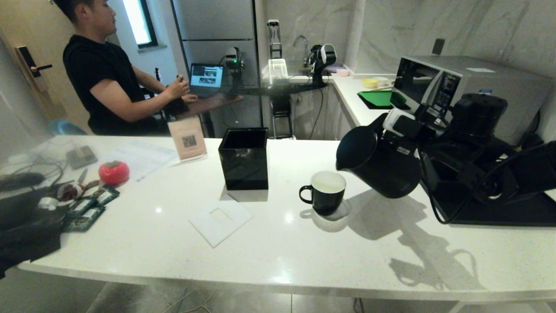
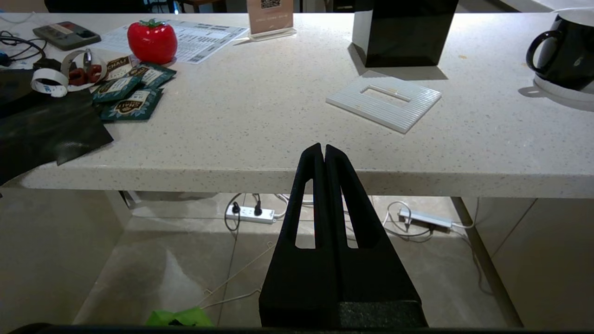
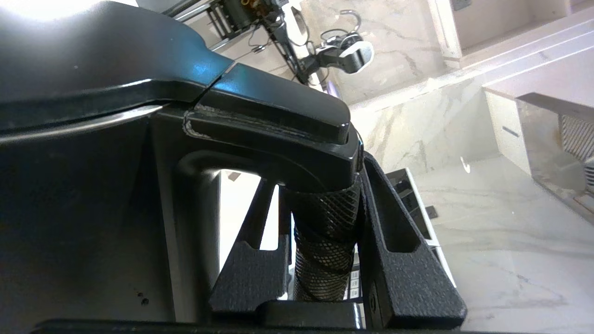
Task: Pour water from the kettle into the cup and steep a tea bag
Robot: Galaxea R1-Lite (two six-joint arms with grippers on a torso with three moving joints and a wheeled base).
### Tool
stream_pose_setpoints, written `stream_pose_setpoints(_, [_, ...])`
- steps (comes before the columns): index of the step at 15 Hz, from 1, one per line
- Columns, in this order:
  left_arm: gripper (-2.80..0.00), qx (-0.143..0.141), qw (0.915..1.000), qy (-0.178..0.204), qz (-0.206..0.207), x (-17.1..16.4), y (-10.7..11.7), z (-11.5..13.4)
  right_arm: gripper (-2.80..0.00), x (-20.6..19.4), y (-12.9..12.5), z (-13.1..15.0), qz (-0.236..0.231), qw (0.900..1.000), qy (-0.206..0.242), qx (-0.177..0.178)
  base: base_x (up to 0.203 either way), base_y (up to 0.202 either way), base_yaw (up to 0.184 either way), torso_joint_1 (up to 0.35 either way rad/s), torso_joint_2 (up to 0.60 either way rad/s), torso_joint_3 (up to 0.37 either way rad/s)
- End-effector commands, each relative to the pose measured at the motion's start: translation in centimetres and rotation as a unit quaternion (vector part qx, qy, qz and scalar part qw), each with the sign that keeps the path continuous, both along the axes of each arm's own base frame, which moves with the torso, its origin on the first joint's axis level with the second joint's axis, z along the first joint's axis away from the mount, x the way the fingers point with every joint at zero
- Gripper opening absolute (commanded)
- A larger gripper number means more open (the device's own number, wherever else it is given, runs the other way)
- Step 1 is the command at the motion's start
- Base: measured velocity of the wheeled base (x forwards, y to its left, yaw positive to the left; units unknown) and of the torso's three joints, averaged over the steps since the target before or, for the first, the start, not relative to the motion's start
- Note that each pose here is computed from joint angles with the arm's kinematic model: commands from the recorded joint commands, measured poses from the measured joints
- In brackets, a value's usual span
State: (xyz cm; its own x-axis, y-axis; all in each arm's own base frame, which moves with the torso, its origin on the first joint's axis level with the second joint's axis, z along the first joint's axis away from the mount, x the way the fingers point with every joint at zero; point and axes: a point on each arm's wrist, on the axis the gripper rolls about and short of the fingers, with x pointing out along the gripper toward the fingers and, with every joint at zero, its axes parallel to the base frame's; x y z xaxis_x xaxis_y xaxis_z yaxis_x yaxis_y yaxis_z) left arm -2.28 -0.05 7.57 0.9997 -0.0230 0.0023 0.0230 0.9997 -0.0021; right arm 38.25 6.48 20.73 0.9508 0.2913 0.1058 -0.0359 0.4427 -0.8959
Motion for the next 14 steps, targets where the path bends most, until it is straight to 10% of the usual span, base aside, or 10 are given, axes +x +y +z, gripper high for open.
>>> stream_pose_setpoints(1, [-2.80,0.000,1.0000,0.000,0.000,0.00,0.00,0.01,-2.80,0.04,-0.06,0.07,-0.001,1.000,-0.004,-0.003,0.000,0.000,0.000,0.000,0.00,0.000])
stream_pose_setpoints(14, [-2.80,0.000,1.0000,0.000,0.000,0.00,0.00,0.01,-2.80,0.21,-0.24,-0.07,0.001,0.999,-0.011,-0.038,0.000,0.000,0.000,0.000,0.00,0.000])
